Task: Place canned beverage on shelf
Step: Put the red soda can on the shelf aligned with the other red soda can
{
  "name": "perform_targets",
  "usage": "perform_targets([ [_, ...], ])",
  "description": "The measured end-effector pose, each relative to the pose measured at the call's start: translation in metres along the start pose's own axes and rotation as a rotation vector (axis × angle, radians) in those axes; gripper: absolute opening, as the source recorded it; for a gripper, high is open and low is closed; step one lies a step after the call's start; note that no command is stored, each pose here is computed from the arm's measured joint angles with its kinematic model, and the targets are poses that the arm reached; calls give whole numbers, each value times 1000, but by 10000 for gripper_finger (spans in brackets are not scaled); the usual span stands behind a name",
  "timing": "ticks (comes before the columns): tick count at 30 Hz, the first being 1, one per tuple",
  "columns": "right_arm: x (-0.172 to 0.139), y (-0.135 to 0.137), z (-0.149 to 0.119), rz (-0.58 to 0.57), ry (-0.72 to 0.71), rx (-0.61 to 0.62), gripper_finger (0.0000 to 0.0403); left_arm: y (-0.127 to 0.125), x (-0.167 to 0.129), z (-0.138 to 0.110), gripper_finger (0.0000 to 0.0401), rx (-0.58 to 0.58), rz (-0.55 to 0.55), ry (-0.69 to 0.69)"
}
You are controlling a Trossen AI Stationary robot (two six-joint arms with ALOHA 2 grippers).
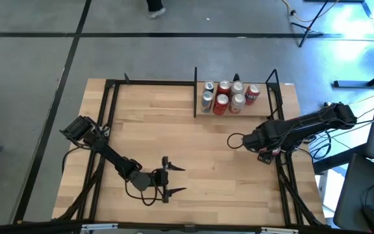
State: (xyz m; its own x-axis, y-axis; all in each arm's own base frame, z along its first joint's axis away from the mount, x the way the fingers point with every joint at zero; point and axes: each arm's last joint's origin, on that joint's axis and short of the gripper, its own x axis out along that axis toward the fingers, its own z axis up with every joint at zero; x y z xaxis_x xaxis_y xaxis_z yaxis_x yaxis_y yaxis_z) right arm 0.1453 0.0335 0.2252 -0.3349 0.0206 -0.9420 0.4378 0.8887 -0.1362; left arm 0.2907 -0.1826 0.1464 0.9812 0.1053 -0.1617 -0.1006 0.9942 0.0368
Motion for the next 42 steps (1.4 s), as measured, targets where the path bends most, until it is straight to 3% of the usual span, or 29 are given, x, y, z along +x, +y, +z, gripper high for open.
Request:
perform_targets([
  [7,1,2,2,9,47,36,237,0,0,0,331,-1,0,0],
  [15,-17,9,6,101,-18,83,236,0,0,0,331,-1,0,0],
  [19,-32,10,12,180,-75,200,238,0,0,0,331,-4,0,-3],
  [25,-38,4,23,331,-30,351,250,0,0,3,331,-22,-3,-23],
  [33,-33,-4,44,353,14,474,255,-2,0,4,331,-52,-56,-25],
  [42,-26,3,64,361,15,444,258,-2,0,4,331,-57,-57,-29],
])
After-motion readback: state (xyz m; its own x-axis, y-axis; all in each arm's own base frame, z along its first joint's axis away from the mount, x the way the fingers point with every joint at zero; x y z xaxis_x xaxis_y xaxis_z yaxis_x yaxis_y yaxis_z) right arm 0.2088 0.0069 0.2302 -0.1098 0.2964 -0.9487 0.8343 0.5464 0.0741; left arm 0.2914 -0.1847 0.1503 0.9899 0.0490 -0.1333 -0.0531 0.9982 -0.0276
